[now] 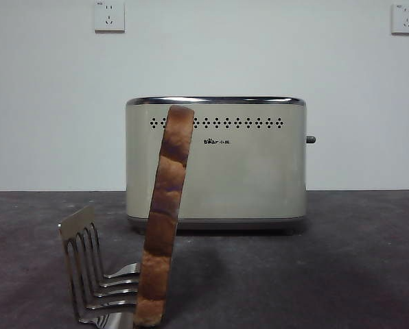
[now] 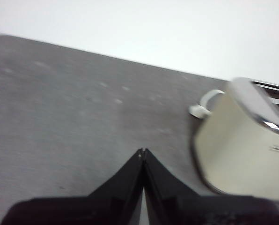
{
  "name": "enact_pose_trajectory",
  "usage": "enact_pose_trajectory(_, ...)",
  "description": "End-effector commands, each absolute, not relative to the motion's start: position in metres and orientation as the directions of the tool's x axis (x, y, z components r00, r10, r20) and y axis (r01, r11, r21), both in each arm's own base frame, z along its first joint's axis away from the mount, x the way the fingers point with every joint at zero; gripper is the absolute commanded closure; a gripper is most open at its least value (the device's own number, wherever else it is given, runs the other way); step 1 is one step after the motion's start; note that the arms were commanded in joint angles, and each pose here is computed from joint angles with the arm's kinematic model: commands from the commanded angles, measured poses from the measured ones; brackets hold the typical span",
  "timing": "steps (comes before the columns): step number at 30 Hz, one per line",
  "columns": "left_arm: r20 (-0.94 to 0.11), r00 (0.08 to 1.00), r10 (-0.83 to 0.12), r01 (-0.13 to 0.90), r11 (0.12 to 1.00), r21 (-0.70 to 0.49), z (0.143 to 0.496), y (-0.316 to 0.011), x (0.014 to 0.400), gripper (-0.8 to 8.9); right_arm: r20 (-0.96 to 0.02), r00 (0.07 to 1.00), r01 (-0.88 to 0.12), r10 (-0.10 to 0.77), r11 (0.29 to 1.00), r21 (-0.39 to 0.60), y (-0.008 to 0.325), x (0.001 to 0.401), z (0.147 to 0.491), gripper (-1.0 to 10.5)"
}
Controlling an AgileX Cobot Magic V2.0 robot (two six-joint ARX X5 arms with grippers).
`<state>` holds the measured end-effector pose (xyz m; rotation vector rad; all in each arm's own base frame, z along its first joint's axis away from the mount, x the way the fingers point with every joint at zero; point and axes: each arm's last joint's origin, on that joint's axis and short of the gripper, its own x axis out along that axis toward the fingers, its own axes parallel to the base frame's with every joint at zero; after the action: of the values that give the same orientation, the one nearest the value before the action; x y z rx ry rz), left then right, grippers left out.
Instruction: Pick up a slice of bread from the rack,put the bread on the toaster,press the button
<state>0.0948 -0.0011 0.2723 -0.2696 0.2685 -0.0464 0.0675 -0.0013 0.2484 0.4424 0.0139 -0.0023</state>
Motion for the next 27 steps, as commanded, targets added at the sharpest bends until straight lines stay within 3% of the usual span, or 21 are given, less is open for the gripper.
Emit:
enact_pose_trajectory(1, -0.318, 0.937, -0.144, 0.039, 0.948, -0.314, 0.292, -0.003, 0.097, 8.19, -0.026, 1.0, 0.006, 0.005, 0.899, 0.437, -0.001, 0.059, 0.266, 9.5)
enact_pose_trajectory(8, -0.519, 0.813, -0.262, 0.069, 0.93, -0.362, 0.328, -0.006, 0.108, 8.19, -0.153, 0.984, -0.024, 0.09, 0.92, 0.392, 0.002, 0.045, 0.299, 9.5)
enact_pose_trajectory(14, -0.683, 0.662, -0.307, 0.04, 0.926, -0.376, 0.346, -0.008, 0.123, 8.19, -0.247, 0.963, 0.0, 0.107, 0.917, 0.398, 0.003, 0.044, 0.314, 9.5)
enact_pose_trajectory(20, -0.771, 0.518, -0.371, 0.067, 0.916, -0.396, 0.347, -0.018, 0.142, 8.18, -0.277, 0.934, -0.108, 0.224, 0.919, 0.379, 0.006, 0.052, 0.324, 9.5)
enact_pose_trajectory(27, -0.824, 0.361, -0.437, 0.123, 0.898, -0.422, 0.332, -0.049, 0.163, 8.14, -0.322, 0.916, -0.116, 0.239, 0.927, 0.357, 0.006, 0.067, 0.332, 9.5)
